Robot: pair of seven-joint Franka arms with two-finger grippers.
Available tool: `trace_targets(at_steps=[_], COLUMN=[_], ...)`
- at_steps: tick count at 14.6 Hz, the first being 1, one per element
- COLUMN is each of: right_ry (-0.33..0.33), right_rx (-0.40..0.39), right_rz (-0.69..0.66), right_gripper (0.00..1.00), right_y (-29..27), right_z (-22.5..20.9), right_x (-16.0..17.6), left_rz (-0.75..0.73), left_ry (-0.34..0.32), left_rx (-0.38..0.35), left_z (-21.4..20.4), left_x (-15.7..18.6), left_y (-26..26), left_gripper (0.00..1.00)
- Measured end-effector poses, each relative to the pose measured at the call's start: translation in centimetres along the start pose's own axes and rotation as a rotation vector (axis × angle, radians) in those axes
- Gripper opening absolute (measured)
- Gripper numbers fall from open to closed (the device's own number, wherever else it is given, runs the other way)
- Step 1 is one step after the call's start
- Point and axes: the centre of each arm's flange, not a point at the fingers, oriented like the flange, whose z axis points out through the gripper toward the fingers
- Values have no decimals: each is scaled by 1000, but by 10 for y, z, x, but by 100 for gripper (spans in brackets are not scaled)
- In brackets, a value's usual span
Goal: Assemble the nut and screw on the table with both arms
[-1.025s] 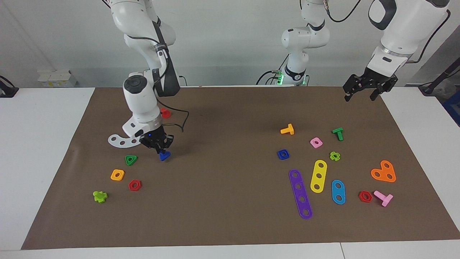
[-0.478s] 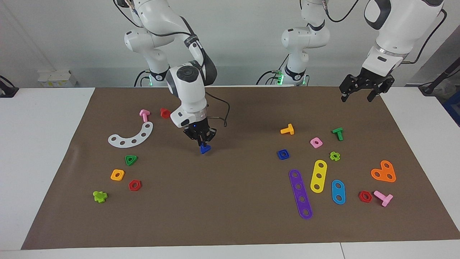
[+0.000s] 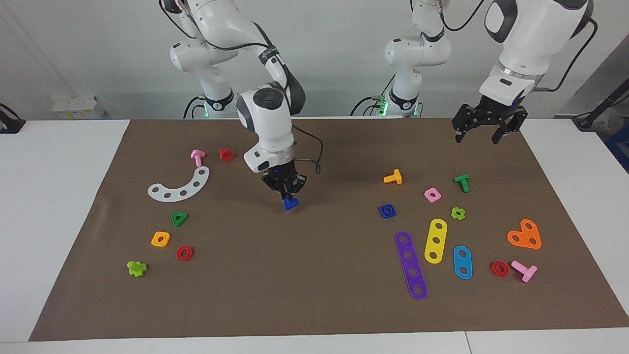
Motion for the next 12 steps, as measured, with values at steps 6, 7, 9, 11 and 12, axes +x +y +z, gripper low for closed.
trace_targets(at_steps=[6,7,9,11,12], right_ry=[-6,-9,-5,6,10], right_rx=[-50,-58,-60,-59,-63], right_rz=[-31,-31,-23,0,15], right_gripper=[24,33,56,76,88], right_y=[-21,-21,-21,-12,-1], right_z=[29,29,19,-7,-24], right_x=[-21,-21,-15,-3,7], left_rz=[-142,-168,-206,-232,-245], left_ry=[47,48,45,21,13], left_rx=[-79,-87,-92,-90,-89], left_z=[105,117,140,164,175], left_x=[44,45,49,49,50], left_y=[32,35,50,68,75], left_gripper=[100,99,98,95,90])
